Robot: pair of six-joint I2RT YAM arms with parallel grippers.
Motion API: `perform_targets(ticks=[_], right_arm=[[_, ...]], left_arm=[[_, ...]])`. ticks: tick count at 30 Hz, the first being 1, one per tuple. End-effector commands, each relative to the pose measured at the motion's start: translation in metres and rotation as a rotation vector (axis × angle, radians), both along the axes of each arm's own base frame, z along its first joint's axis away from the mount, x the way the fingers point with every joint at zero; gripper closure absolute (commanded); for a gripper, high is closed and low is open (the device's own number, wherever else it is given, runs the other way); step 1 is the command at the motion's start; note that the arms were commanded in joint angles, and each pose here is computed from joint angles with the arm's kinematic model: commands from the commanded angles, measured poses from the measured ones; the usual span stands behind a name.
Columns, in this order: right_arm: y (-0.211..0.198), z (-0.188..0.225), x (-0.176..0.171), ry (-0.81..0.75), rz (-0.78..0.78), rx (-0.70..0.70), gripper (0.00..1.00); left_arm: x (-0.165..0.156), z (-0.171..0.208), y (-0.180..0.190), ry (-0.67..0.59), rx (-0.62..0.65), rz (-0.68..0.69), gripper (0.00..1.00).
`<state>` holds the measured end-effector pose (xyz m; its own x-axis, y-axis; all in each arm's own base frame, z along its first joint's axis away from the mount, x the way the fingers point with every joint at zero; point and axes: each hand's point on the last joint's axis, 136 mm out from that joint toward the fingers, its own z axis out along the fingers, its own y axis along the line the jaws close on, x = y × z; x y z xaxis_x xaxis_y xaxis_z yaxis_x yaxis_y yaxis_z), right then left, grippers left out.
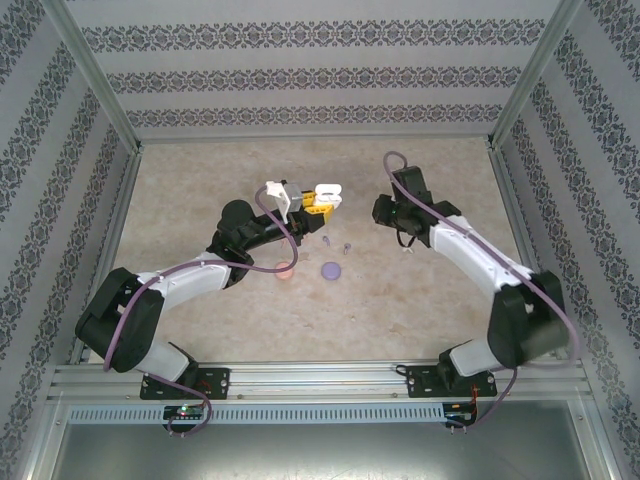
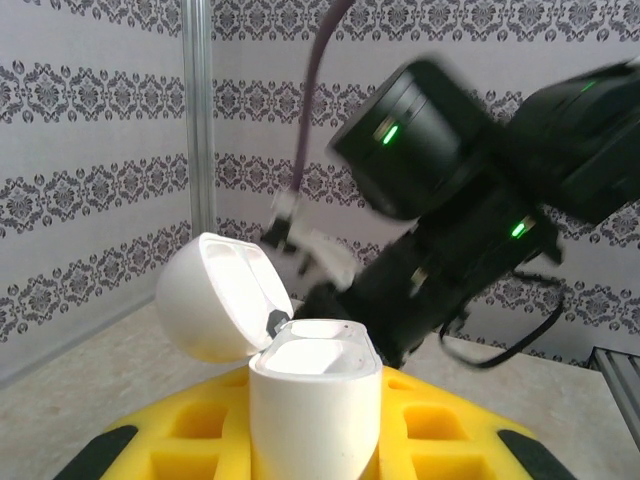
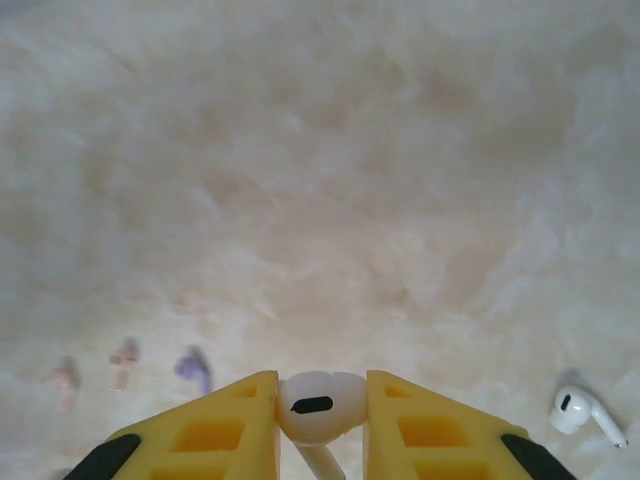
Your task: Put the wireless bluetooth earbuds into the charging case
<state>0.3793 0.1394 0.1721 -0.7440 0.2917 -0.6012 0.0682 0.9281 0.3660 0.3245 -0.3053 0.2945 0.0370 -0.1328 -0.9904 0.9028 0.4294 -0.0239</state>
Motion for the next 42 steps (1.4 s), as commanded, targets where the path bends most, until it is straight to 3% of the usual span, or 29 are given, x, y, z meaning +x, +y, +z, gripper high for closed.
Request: perform_targets(ticks=[1,11,18,26,42], right_arm=[[0.01,0.052,-0.007,-0.17,0.05,0.044,0.76],[0.018,0.179,-0.049,-0.548,0.082,0.23,0.75],[0.046,0.232,-0.079,-0.771,0.178,0.365,0.75],[0.07,0.253,-0.09,-0.871,0.256,0.502,0.76],[0.09,0.25,-0.075,-0.821,0.273,0.631,0.79]], left_arm=[[-0.009,0.033,-0.003,-0.116,-0.012,0.004,1.0],[-0.006,0.058,-0.004,-0.272,0.01,0.153,1.0],[-0.001,0.066,-0.019,-0.323,-0.016,0.201,1.0],[0.01,0.074,-0.03,-0.338,-0.054,0.235,1.0],[0.019,0.085,-0.035,-0.298,-0.165,0.245,1.0]])
